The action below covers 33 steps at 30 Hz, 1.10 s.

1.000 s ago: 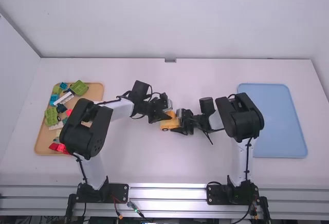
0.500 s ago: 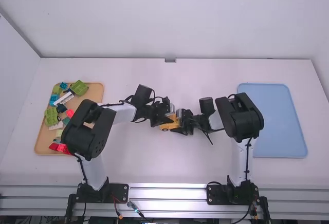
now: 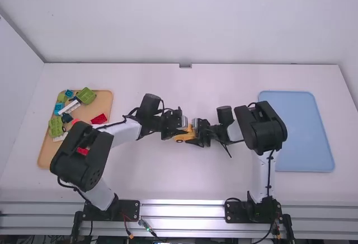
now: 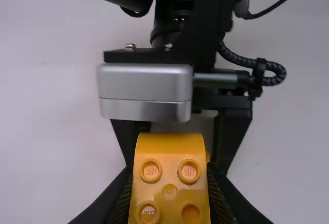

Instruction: Assemble lego blocks to make yellow taxi

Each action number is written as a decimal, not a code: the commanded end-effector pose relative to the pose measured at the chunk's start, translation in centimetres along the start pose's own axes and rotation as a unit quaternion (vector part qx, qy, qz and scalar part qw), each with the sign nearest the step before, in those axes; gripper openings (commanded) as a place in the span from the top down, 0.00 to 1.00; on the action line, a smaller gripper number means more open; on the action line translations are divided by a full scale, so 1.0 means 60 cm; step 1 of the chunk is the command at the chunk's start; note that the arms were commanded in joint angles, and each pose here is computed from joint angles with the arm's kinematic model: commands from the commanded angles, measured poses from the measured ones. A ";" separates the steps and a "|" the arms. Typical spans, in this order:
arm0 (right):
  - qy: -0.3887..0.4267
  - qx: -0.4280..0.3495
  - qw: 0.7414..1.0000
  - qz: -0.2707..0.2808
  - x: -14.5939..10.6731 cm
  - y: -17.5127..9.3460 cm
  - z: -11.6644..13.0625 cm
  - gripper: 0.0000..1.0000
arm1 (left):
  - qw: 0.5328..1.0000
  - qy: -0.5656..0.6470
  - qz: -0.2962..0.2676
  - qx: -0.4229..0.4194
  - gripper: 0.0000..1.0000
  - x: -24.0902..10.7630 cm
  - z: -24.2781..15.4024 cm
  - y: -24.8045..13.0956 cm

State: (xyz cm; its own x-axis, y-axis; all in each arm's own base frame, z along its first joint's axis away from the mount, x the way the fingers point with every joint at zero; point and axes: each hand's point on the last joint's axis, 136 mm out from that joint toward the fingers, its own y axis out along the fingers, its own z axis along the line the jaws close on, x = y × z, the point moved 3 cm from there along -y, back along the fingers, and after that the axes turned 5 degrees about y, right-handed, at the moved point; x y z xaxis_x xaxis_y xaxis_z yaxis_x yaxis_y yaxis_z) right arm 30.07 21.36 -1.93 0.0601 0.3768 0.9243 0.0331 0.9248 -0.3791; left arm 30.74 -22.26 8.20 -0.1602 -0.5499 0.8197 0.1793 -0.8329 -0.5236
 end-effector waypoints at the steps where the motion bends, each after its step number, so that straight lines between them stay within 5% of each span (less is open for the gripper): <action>1: 0.015 -0.012 1.000 0.020 -0.012 0.003 -0.007 0.39 | 0.999 -0.024 -0.017 -0.014 0.98 -0.004 -0.020 0.001; 20: 0.016 -0.009 1.000 0.017 -0.011 0.004 -0.005 0.38 | 0.999 -0.044 0.000 -0.012 0.98 -0.042 -0.007 0.027; 33: 0.018 -0.009 1.000 0.018 -0.012 0.004 -0.004 0.38 | 0.996 -0.042 -0.066 -0.030 0.98 -0.040 -0.001 0.002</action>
State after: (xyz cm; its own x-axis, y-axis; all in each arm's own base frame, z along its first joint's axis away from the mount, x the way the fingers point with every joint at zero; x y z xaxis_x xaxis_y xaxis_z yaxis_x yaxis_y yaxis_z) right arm 30.14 21.37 -1.89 0.0660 0.3754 0.9245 0.0331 0.9252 -0.3781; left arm 31.25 -20.39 5.28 -0.0525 -0.4816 0.8748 0.1466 -0.8702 -0.4703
